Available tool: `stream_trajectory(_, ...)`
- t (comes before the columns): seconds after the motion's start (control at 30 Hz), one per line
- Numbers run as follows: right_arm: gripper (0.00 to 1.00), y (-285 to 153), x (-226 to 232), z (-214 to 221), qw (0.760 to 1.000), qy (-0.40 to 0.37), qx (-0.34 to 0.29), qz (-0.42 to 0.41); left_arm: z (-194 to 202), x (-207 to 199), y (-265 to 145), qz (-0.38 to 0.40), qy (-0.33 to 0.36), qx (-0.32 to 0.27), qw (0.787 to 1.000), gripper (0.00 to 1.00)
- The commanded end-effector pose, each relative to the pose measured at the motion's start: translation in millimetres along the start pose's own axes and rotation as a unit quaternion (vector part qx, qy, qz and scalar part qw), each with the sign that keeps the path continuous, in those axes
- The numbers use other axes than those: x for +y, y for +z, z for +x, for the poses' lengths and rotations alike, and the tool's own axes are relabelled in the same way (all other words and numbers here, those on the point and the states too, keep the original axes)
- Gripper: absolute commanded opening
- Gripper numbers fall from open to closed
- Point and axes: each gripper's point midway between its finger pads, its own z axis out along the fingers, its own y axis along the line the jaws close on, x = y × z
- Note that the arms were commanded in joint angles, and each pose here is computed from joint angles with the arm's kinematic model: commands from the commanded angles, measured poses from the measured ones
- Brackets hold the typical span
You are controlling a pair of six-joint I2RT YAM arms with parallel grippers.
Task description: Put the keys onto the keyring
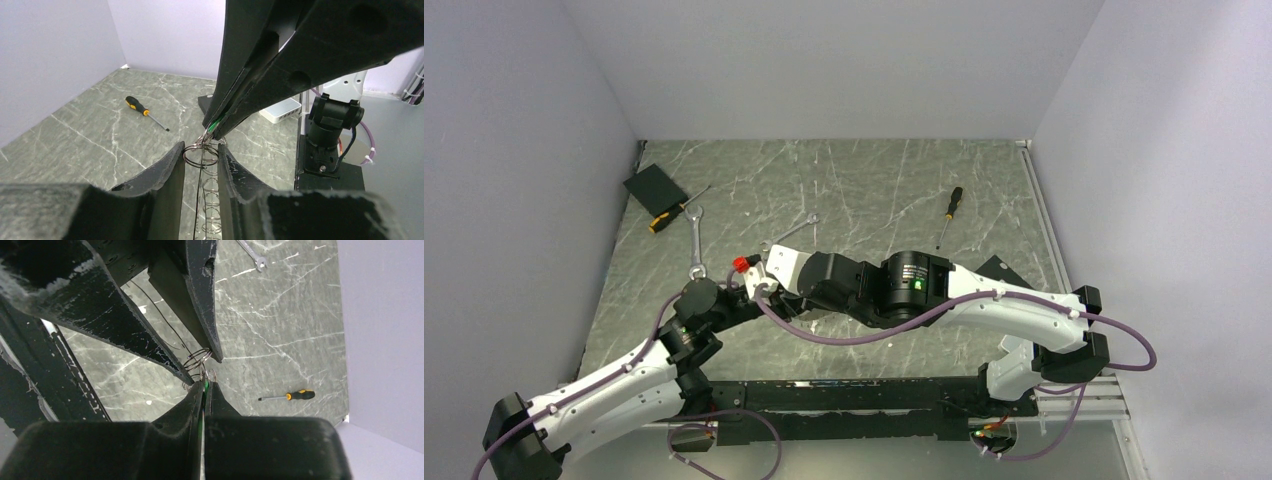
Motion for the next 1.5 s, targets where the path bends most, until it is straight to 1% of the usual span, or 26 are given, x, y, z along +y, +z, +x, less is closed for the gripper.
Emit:
stream_trajectory(0.0, 0.0, -8.6, -6.7, -22.2, 0.999, 0.029, -0.041, 0.004, -20.0, -13.1, 2.4, 0.051, 0.066, -0.011, 0.996, 0.18)
stream_trajectory(0.13, 0.0, -12.4, -4.7, -26.5, 0.998, 0.036, -0.051, -0.007, -23.3, -23.2, -1.8, 0.086, 0.104, -0.005, 0.991, 0.18)
stream_trajectory(0.2, 0.0, -15.2, -4.7, -28.3, 0.997, 0.043, -0.059, -0.012, -24.6, -30.2, -5.6, 0.11, 0.131, -0.005, 0.985, 0.13)
stream_trajectory(0.3, 0.0, -17.5, -3.5, -29.8, 0.996, 0.05, -0.07, -0.021, -26.1, -41.1, -11.9, 0.145, 0.171, -0.012, 0.974, 0.11)
stream_trajectory(0.37, 0.0, -17.4, -0.9, -29.7, 0.995, 0.054, -0.073, -0.031, -28.9, -44.7, -15.2, 0.155, 0.19, -0.019, 0.969, 0.1)
stream_trajectory(0.47, 0.0, -16.2, 0.7, -28.7, 0.995, 0.058, -0.071, -0.036, -32.7, -49.3, -19.2, 0.168, 0.209, -0.024, 0.963, 0.09)
stream_trajectory(0.53, 0.0, -15.6, 1.4, -28.7, 0.995, 0.061, -0.072, -0.038, -32.4, -50.0, -20.6, 0.169, 0.211, -0.022, 0.962, 0.09)
stream_trajectory(0.63, 0.0, -15.3, 4.0, -29.6, 0.994, 0.065, -0.077, -0.044, -34.0, -50.6, -22.4, 0.167, 0.213, -0.028, 0.962, 0.1)
stream_trajectory(0.7, 0.0, -14.4, 6.0, -28.9, 0.994, 0.068, -0.078, -0.047, -35.1, -51.6, -23.8, 0.166, 0.211, -0.033, 0.963, 0.13)
stream_trajectory(0.73, 0.0, -14.2, 7.1, -28.5, 0.993, 0.068, -0.078, -0.049, -34.9, -51.3, -24.5, 0.164, 0.21, -0.034, 0.963, 0.15)
stream_trajectory(0.8, 0.0, -13.7, 8.4, -28.6, 0.993, 0.071, -0.079, -0.052, -35.1, -49.5, -25.7, 0.154, 0.203, -0.034, 0.966, 0.33)
stream_trajectory(0.83, 0.0, -14.1, 8.7, -28.9, 0.993, 0.073, -0.079, -0.053, -36.3, -47.9, -26.5, 0.146, 0.198, -0.037, 0.968, 0.4)
stream_trajectory(0.97, 0.0, -16.1, 8.3, -31.7, 0.992, 0.081, -0.078, -0.055, -36.8, -45.2, -31.1, 0.128, 0.189, -0.041, 0.973, 0.6)
stream_trajectory(1.03, 0.0, -15.2, 9.4, -32.6, 0.992, 0.082, -0.076, -0.056, -39.4, -44.1, -33.1, 0.117, 0.169, -0.042, 0.978, 0.72)
stream_trajectory(1.07, 0.0, -13.9, 10.1, -32.5, 0.992, 0.082, -0.074, -0.055, -41.1, -44.5, -34.1, 0.116, 0.162, -0.042, 0.979, 0.81)
stream_trajectory(1.1, 0.0, -12.8, 10.1, -32.9, 0.992, 0.083, -0.074, -0.054, -40.8, -45.8, -35.6, 0.118, 0.158, -0.039, 0.98, 0.87)
stream_trajectory(1.2, 0.0, -8.3, 11.5, -34.3, 0.992, 0.086, -0.071, -0.052, -45.9, -45.5, -40.5, 0.107, 0.146, -0.045, 0.983, 0.92)
stream_trajectory(1.23, 0.0, -7.3, 11.6, -34.8, 0.992, 0.086, -0.071, -0.051, -47.4, -44.8, -42.5, 0.1, 0.14, -0.048, 0.984, 0.98)
stream_trajectory(1.3, 0.0, -5.7, 10.3, -36.3, 0.992, 0.091, -0.07, -0.045, -52.7, -38.5, -46.0, 0.069, 0.108, -0.055, 0.99, 0.99)
stream_trajectory(1.33, 0.0, -5.4, 9.1, -36.8, 0.992, 0.095, -0.07, -0.041, -55.3, -32.6, -47.5, 0.045, 0.084, -0.057, 0.994, 1.0)
stream_trajectory(1.4, 0.0, -4.7, 6.8, -37.2, 0.992, 0.101, -0.069, -0.033, -61.9, -17.5, -51.7, -0.017, 0.007, -0.06, 0.998, 1.0)
stream_trajectory(1.47, 0.0, -4.5, 4.5, -37.5, 0.992, 0.106, -0.07, -0.026, -63.3, -0.7, -56.9, -0.084, -0.076, -0.052, 0.992, 0.99)
